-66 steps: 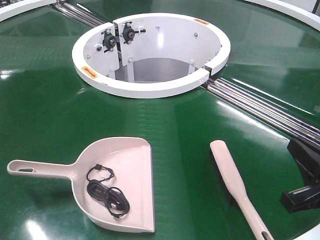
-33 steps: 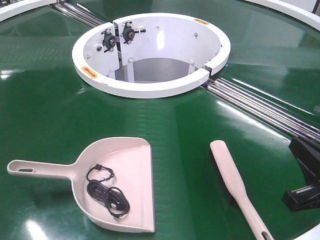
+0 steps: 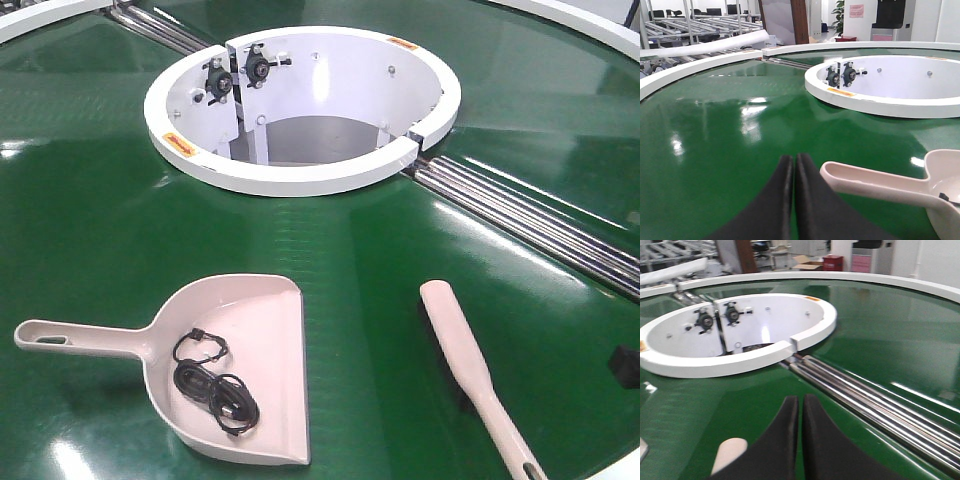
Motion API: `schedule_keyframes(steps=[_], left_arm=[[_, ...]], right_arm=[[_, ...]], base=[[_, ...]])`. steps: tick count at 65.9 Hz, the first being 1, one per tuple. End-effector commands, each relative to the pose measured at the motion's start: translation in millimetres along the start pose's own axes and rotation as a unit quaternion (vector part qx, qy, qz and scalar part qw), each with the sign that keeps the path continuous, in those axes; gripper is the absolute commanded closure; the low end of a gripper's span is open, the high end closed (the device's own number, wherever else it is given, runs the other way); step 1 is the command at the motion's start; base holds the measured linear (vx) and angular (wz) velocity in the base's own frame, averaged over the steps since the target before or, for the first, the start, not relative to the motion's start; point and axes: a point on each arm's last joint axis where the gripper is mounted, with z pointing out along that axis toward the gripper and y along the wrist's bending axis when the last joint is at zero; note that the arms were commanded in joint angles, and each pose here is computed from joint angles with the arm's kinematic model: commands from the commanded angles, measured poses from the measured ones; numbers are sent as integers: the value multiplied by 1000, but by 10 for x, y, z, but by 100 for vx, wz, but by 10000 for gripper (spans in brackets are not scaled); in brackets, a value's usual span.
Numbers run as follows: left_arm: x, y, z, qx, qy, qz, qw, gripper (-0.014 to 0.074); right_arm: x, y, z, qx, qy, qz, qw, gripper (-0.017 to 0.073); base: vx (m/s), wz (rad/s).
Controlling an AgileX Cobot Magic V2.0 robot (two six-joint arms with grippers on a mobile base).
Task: Clean and inspect green conveyor with broom and dustpan
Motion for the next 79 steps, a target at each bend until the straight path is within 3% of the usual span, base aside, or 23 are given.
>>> schedule_keyframes(steps=[1, 9, 22, 42, 79], left_arm=[[4, -3, 0, 0, -32, -6, 999, 617], [4, -3, 0, 0, -32, -6, 999, 617], [4, -3, 0, 0, -32, -6, 999, 616], [12, -3, 1, -1, -28, -5, 1000, 616], [13, -3, 1, -1, -28, -5, 1000, 616]], right_arm=[[-133, -39, -70, 17, -54, -2, 998, 564], [51, -48, -252, 24, -82, -10, 996, 564], [621, -51, -462, 26, -122, -11, 992, 564], [679, -36, -568, 23, -117, -39, 992, 564], [677, -36, -568, 23, -117, -39, 992, 564]], base=[[0, 0], [0, 0], [0, 0], [0, 0], [0, 0]])
